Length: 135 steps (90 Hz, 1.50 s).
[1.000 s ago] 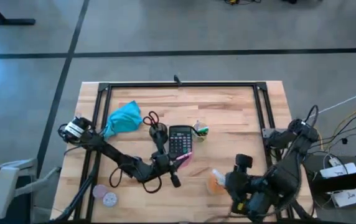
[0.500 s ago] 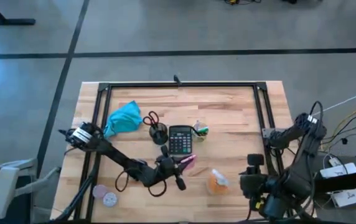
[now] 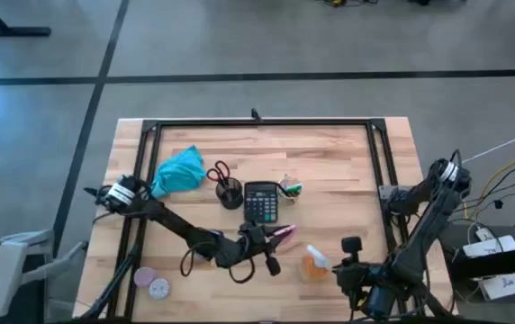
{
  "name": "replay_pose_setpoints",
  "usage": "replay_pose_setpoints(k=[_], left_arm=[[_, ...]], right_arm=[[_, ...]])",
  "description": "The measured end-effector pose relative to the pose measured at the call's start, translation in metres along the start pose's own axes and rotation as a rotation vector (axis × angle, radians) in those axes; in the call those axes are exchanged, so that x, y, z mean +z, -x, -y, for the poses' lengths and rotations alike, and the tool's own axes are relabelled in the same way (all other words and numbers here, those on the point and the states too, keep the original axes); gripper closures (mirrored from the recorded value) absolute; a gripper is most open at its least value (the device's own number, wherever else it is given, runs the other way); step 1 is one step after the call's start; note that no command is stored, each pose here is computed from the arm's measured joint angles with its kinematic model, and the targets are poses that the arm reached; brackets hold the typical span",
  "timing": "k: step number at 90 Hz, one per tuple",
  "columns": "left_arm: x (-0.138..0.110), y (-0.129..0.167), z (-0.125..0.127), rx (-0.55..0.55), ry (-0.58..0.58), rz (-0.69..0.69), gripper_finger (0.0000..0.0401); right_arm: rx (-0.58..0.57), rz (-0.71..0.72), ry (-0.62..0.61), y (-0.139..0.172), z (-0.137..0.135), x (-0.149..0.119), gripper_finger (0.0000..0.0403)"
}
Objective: Apply microfiber cloth
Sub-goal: Spray the back and front of the cellphone with the orange spray bottle
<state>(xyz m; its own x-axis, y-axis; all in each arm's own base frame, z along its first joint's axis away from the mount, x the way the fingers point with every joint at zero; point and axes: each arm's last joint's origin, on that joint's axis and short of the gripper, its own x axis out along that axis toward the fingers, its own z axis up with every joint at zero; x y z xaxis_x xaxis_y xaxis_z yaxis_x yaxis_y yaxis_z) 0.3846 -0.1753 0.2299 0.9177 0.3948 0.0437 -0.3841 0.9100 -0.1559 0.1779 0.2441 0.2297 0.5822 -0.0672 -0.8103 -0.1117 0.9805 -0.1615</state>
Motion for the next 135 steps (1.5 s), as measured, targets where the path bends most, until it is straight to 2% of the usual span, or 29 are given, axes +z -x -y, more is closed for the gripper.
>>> replay_pose_setpoints(k=[17,26,35,45,58,78,93,103,112,121,135], left_arm=[[0.011,-0.009,-0.002,0.012,-0.029,0.010,0.0389],[0.019,-0.012,-0.005,0.027,-0.061,0.003,0.0389],[0.027,-0.014,-0.010,0.040,-0.065,0.001,0.0389],[0.031,-0.014,-0.013,0.044,-0.067,0.006,0.0389],[0.029,-0.014,-0.013,0.037,-0.061,0.001,0.0389],[0.027,-0.014,-0.012,0.019,-0.019,-0.001,0.0389],[0.029,-0.015,-0.013,0.019,-0.003,0.013,0.0389],[0.030,-0.014,-0.012,0.008,-0.058,0.015,0.0389],[0.038,-0.014,-0.009,-0.087,-0.073,0.061,0.0389],[0.045,-0.015,-0.009,-0.159,-0.042,0.106,0.0389],[0.046,-0.018,-0.011,-0.147,-0.051,0.121,0.0389]], right_arm=[[0.046,0.085,0.010,-0.012,-0.006,-0.003,0.0384],[0.045,0.080,0.021,-0.012,-0.006,-0.004,0.0379],[0.050,0.043,0.023,0.001,-0.007,0.001,0.0375],[-0.041,-0.032,0.042,0.014,0.001,-0.003,0.0374],[-0.100,-0.021,0.042,0.004,0.006,-0.008,0.0377],[-0.056,0.051,0.041,-0.018,-0.007,-0.008,0.0388],[0.001,0.115,0.032,-0.019,-0.015,0.002,0.0384],[-0.008,0.093,0.029,-0.010,-0.013,0.005,0.0364],[-0.008,0.089,-0.011,0.011,-0.005,0.012,0.0331],[-0.013,0.093,-0.029,0.030,0.007,0.017,0.0286],[0.006,0.149,-0.042,0.054,0.031,0.021,0.0205]])
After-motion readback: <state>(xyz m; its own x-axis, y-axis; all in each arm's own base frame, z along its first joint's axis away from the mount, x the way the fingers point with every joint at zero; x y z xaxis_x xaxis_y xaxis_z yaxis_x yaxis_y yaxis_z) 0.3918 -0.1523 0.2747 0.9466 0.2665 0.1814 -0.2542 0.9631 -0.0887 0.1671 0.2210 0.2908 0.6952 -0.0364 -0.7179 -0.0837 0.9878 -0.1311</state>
